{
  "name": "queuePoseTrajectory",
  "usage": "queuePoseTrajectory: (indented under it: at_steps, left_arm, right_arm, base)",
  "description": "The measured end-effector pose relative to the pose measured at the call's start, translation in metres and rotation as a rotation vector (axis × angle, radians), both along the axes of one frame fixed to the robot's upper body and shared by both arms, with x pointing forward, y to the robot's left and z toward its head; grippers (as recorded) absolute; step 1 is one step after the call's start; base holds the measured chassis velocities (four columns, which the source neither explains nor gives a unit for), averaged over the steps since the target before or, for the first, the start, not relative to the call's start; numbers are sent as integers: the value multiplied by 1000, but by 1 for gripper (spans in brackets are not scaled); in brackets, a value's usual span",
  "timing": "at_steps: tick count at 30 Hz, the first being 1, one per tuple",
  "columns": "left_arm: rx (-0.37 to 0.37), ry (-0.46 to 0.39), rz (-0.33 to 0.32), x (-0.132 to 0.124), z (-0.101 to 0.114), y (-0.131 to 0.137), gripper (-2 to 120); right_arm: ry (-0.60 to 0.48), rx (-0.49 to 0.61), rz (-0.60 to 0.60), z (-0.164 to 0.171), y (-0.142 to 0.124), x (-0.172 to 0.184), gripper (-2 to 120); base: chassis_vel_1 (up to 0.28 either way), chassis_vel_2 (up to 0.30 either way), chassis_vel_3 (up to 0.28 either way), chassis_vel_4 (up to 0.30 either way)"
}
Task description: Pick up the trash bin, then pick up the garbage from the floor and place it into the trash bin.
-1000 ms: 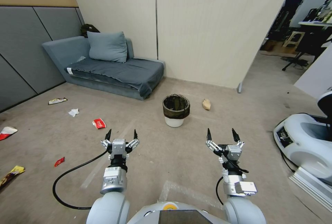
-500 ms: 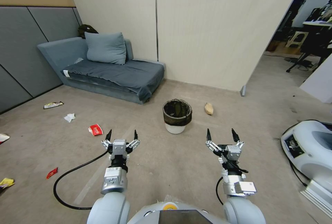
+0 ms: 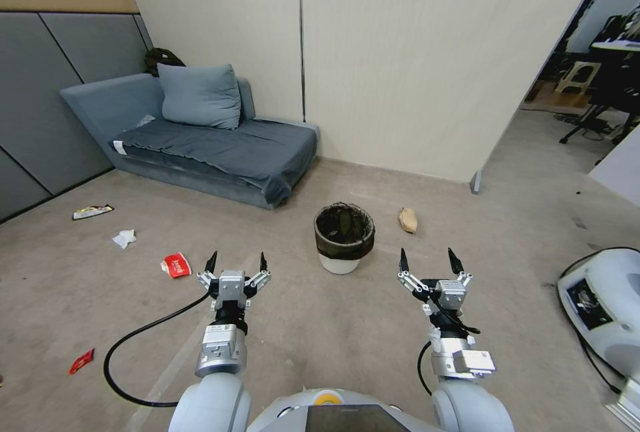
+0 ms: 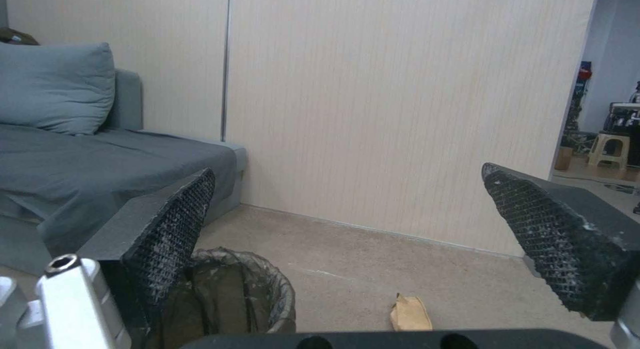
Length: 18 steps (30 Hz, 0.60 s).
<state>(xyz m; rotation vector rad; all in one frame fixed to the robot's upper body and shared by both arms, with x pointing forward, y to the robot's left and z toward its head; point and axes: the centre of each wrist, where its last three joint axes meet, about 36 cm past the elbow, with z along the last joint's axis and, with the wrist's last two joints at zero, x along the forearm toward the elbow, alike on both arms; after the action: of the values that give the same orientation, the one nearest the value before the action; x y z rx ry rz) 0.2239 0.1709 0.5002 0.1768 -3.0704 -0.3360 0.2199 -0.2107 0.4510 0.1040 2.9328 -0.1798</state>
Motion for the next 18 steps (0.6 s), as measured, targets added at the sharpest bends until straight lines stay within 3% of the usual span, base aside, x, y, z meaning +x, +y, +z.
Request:
queuePoseTrajectory:
  at_steps: [18]
  left_arm:
    - [1,2,-4,-1,1,-1,100]
  right_arm:
    - [1,3,2,-1,0,0,100]
  base:
    - [-130,125,129,-126]
